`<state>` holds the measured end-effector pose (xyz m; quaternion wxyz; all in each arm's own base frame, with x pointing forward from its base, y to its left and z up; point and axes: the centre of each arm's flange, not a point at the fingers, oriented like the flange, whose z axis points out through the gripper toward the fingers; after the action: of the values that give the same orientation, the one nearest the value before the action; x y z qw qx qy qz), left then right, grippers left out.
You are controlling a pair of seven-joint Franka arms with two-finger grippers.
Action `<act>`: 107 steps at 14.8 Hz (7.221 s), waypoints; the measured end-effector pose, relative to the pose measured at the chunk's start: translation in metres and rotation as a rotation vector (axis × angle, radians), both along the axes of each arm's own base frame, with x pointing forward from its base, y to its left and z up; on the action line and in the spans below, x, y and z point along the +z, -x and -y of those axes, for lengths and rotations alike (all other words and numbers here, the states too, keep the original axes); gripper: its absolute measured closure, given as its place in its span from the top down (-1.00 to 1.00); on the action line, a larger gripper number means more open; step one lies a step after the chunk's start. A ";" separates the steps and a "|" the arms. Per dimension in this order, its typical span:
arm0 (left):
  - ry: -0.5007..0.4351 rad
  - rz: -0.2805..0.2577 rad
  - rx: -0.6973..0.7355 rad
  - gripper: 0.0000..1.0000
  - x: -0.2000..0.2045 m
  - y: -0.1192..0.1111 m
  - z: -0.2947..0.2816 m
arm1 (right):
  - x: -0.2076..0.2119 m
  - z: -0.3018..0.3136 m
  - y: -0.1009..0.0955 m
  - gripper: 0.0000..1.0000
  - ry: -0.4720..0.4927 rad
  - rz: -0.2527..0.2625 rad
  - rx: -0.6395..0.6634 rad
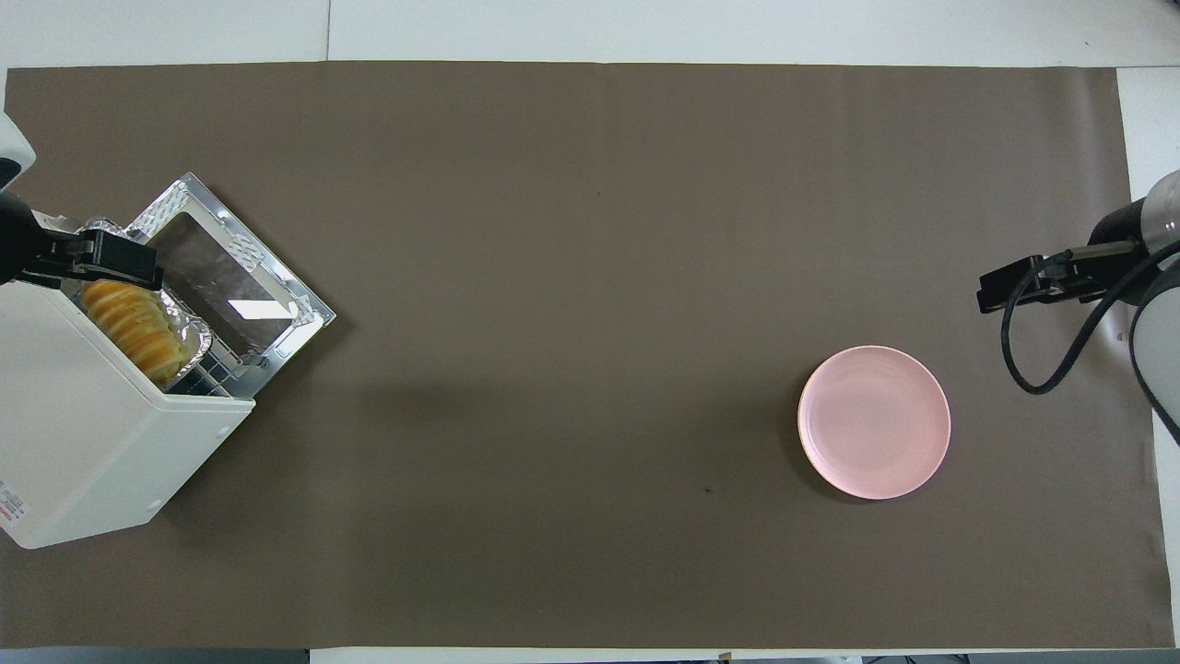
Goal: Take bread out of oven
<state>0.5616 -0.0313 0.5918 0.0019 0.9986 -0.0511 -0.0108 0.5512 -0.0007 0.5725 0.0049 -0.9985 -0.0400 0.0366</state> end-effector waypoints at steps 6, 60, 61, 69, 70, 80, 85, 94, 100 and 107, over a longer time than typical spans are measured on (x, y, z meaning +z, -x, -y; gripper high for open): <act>0.000 0.000 -0.004 1.00 0.000 0.000 0.001 | 0.000 0.000 0.000 1.00 0.000 0.000 0.000; -0.426 0.035 0.834 0.81 -0.229 -0.070 -0.006 | 0.000 0.000 0.000 1.00 0.000 0.000 0.000; -0.427 0.034 0.836 0.80 -0.229 -0.070 -0.007 | 0.000 0.000 0.000 1.00 0.000 0.000 0.000; -0.430 0.027 0.846 -0.46 -0.231 -0.069 -0.014 | 0.000 0.000 0.000 1.00 0.000 0.000 0.000; -0.430 0.027 0.846 -0.67 -0.231 -0.069 -0.014 | 0.000 0.000 0.000 1.00 0.000 0.000 0.000; -0.305 0.084 0.832 -0.96 -0.195 -0.084 0.030 | 0.000 0.000 0.000 1.00 0.000 0.000 0.000; -0.141 0.085 0.773 -0.96 -0.169 -0.082 0.121 | 0.000 0.000 0.000 1.00 0.000 0.000 0.000; 0.005 0.071 0.550 -0.96 -0.164 -0.021 0.298 | 0.000 0.000 0.000 1.00 0.000 0.000 0.000; 0.039 0.093 0.282 -0.96 -0.169 0.028 0.375 | 0.000 0.000 0.000 1.00 0.000 0.000 0.000; 0.018 0.138 -0.032 -0.96 -0.204 0.105 0.451 | 0.000 0.000 0.000 1.00 0.000 0.000 0.000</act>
<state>0.4563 -0.4823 0.3883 0.0074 0.9960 -0.0671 0.0584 0.5512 -0.0007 0.5725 0.0049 -0.9985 -0.0400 0.0366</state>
